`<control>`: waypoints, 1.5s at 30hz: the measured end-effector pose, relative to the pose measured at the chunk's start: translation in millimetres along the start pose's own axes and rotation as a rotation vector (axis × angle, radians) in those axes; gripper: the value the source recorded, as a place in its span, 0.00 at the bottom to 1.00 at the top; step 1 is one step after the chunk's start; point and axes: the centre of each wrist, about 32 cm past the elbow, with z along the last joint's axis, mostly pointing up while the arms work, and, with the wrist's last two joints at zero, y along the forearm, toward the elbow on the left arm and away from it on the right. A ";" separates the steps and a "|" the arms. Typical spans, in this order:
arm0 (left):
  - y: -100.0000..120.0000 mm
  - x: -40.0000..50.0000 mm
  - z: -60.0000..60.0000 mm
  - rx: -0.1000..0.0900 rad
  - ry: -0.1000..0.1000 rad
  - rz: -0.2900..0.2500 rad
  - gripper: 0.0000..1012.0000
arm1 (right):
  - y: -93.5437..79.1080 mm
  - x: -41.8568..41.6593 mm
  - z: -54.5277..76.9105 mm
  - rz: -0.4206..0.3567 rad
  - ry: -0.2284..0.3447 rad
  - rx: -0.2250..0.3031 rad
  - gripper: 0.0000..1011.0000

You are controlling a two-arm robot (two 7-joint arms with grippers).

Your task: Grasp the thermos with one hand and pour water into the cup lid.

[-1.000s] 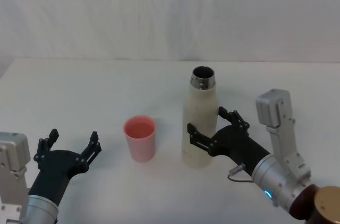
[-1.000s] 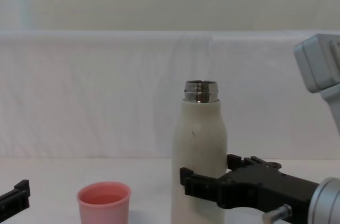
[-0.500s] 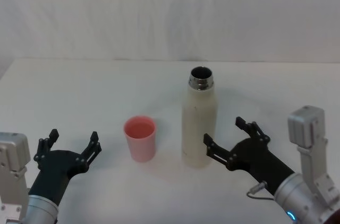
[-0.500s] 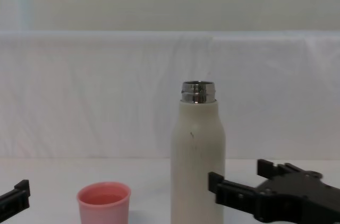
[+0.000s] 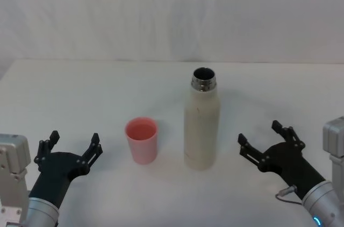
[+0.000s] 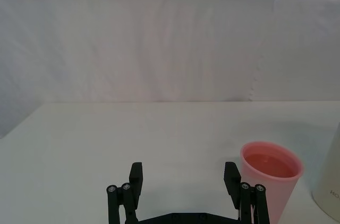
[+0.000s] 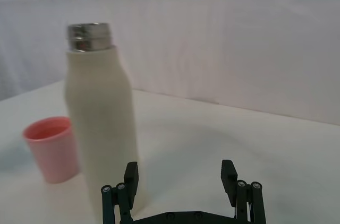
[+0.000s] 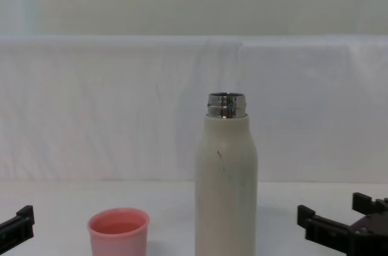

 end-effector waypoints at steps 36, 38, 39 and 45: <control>0.0 0.0 0.0 0.000 0.000 0.000 0.99 | 8.5 9.2 -16.5 -0.026 0.019 -0.021 0.99; 0.0 0.0 0.0 0.000 0.000 0.000 0.99 | 8.4 9.2 -16.5 -0.026 0.019 -0.022 0.99; 0.0 0.0 0.0 0.000 0.000 0.000 0.99 | 8.3 9.2 -16.5 -0.026 0.019 -0.022 0.99; 0.0 0.0 0.0 0.000 0.000 0.000 0.99 | 8.3 9.3 -16.5 -0.026 0.018 -0.021 0.99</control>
